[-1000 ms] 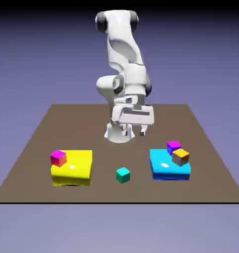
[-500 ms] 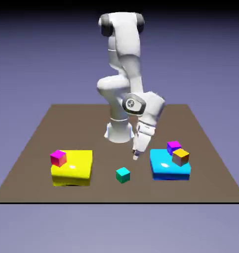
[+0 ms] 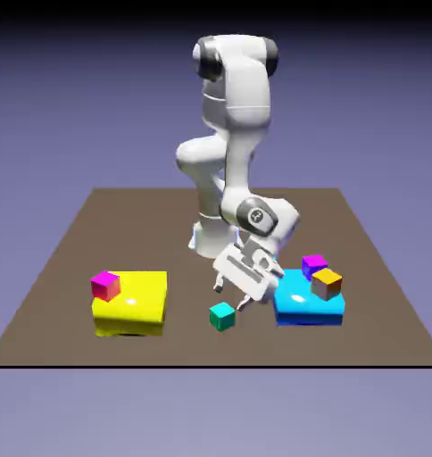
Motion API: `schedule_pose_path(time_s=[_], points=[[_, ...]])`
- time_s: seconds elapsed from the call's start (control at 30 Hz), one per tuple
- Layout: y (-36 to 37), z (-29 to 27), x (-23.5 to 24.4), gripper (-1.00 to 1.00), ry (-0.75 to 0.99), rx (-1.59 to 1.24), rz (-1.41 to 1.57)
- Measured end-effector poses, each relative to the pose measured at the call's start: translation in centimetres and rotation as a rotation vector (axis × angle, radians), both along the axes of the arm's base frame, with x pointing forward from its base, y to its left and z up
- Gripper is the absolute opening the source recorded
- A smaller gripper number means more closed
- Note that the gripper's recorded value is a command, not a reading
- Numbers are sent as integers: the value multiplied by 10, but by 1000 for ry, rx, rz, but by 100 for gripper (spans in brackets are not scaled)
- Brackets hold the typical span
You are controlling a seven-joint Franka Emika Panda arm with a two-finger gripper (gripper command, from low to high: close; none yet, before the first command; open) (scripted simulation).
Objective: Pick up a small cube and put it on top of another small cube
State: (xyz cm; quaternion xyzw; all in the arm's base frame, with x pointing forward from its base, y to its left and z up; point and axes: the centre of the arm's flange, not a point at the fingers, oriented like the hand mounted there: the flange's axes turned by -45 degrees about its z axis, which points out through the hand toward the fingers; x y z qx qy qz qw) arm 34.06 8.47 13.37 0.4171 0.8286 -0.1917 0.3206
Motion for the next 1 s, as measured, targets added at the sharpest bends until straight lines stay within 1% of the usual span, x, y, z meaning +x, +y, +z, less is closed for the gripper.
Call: schedule_pose_path(time_s=[0.43, 0.8, 0.83, 1.0], points=[[-15, -34, 2, 0, 30, -21, 9], [-13, -38, 17, 0, -19, 50, -4], [-13, -37, 19, -100, -23, 54, -6], [-14, -40, 12, -100, 3, 28, 0]])
